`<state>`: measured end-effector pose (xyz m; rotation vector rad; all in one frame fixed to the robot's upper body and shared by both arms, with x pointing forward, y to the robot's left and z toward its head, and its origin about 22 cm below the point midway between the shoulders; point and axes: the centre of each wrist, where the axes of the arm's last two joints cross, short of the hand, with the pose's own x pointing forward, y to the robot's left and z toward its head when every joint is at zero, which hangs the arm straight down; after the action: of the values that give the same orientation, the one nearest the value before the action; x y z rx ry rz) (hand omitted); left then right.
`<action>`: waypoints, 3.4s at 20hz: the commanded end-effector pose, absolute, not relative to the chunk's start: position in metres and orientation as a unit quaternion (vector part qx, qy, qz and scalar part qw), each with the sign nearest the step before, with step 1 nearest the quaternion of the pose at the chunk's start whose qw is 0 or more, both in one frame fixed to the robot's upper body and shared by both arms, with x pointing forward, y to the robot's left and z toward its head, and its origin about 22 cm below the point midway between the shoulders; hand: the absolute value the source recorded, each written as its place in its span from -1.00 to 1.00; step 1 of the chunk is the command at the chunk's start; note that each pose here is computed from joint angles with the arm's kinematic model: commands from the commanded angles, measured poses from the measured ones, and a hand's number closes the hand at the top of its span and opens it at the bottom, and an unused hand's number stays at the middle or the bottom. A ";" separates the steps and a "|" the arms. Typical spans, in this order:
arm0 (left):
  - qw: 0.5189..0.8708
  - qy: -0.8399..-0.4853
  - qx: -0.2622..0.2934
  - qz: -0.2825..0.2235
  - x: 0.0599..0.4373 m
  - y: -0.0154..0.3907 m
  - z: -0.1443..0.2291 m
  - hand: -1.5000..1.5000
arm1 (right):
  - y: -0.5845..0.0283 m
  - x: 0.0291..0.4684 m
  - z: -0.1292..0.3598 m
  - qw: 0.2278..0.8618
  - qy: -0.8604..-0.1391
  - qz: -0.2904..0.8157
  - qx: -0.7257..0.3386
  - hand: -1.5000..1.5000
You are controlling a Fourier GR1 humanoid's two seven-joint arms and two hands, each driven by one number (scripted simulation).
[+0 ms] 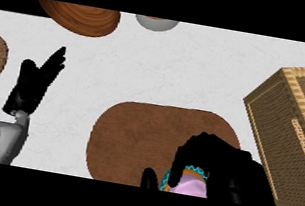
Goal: Pick the cupcake from the cutting board and place it in the basket
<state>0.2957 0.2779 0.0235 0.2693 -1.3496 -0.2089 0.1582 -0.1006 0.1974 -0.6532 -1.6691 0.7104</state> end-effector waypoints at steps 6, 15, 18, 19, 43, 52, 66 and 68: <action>0.768 -0.621 0.129 -0.096 0.303 0.271 0.025 0.00 | -0.116 0.156 0.278 0.560 -0.732 0.242 -0.304 1.00; 0.773 -0.615 0.121 -0.099 0.287 0.283 0.022 0.00 | -0.139 0.208 0.319 0.559 -0.689 0.226 -0.402 1.00; 0.768 -0.619 0.134 -0.092 0.293 0.280 0.027 0.00 | -0.154 0.233 0.319 0.557 -0.632 0.265 -0.470 1.00; 0.766 -0.621 0.139 -0.091 0.289 0.282 0.024 0.00 | -0.164 0.240 0.324 0.549 -0.614 0.262 -0.502 1.00; 0.765 -0.624 0.126 -0.098 0.285 0.277 0.023 0.00 | -0.348 0.284 0.295 0.580 -0.541 0.329 -0.512 1.00; 0.768 -0.622 0.120 -0.097 0.290 0.280 0.011 0.00 | -0.394 0.294 0.246 0.663 -0.532 0.276 -0.449 1.00; 0.766 -0.623 0.123 -0.099 0.289 0.260 0.019 0.00 | -0.417 0.290 0.217 0.610 -0.652 0.094 -0.440 -1.00; 0.769 -0.621 0.118 -0.090 0.296 0.287 0.023 0.00 | -0.426 0.266 0.227 0.594 -0.652 0.081 -0.465 -1.00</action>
<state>0.2969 0.2721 0.0241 0.2677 -1.3582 -0.2097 0.2849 -0.4146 0.2183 -1.0166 -1.4666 0.2993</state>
